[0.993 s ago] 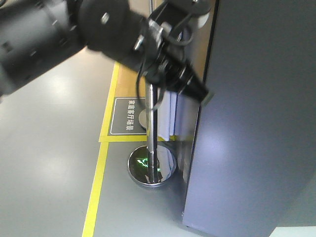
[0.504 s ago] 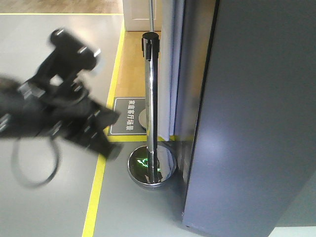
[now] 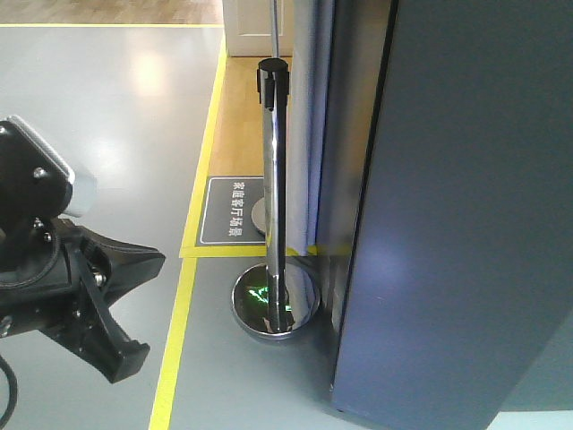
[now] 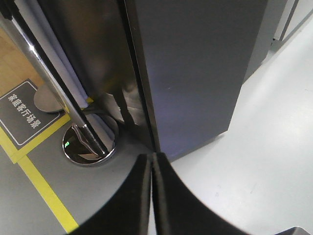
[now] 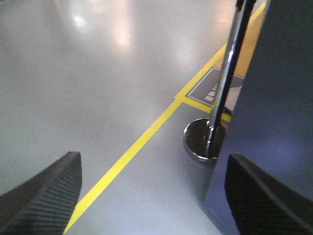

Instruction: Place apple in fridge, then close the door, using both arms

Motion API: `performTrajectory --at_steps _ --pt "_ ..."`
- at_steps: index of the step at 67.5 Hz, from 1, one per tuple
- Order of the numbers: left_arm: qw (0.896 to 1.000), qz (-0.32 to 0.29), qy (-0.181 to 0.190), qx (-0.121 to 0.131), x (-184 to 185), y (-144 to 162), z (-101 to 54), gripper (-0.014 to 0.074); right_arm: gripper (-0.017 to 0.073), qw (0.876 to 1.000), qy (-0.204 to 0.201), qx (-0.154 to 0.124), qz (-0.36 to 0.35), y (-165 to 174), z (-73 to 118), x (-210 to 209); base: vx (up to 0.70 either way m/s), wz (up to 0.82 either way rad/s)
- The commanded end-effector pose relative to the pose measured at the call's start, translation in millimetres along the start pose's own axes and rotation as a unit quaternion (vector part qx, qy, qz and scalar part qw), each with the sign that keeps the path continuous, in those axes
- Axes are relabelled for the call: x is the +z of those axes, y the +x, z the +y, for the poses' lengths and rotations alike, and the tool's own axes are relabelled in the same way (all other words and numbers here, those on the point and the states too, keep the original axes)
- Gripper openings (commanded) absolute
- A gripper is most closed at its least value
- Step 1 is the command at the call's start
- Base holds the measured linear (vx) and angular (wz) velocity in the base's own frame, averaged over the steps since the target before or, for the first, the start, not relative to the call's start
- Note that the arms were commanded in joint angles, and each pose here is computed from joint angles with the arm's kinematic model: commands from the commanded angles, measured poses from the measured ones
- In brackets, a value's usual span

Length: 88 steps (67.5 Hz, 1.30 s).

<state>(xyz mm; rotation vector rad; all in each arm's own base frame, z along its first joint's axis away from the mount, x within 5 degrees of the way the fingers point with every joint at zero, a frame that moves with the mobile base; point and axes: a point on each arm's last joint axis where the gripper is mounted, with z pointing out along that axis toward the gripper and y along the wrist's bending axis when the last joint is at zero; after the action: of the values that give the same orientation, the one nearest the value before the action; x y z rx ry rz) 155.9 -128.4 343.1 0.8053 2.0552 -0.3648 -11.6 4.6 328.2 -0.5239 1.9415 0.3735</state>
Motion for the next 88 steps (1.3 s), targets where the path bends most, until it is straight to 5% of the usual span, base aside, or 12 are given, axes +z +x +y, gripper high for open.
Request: performTrajectory --at_steps 1,18,35,60,78,88 --pt "0.999 -0.054 -0.001 -0.007 -8 -14 0.4 -0.0006 0.0533 0.999 0.037 0.009 -0.028 -18 -7.4 4 0.00 0.00" --pt "0.999 -0.052 -0.001 -0.007 -8 -14 0.4 -0.0006 0.0269 0.995 0.089 0.016 0.031 -37 -21.4 44 0.00 0.00" --pt "0.999 -0.051 -0.001 -0.007 -8 -14 0.3 -0.0006 -0.0017 0.988 0.143 -0.048 0.032 -59 -35.9 83 0.00 0.00" --pt "0.999 -0.051 -0.001 -0.007 -8 -14 0.3 -0.0006 -0.0003 0.949 0.315 -0.034 -0.010 -83 -70.4 124 0.00 0.00" --pt "0.999 -0.051 -0.001 -0.007 -8 -14 0.3 -0.0006 -0.0002 0.914 0.398 -0.079 -0.013 -126 -87.2 150 0.00 0.00" --pt "0.999 -0.051 -0.001 -0.007 -8 -14 0.3 -0.0006 -0.0002 0.898 0.435 -0.062 -0.021 -152 -113.7 157 0.00 0.00"
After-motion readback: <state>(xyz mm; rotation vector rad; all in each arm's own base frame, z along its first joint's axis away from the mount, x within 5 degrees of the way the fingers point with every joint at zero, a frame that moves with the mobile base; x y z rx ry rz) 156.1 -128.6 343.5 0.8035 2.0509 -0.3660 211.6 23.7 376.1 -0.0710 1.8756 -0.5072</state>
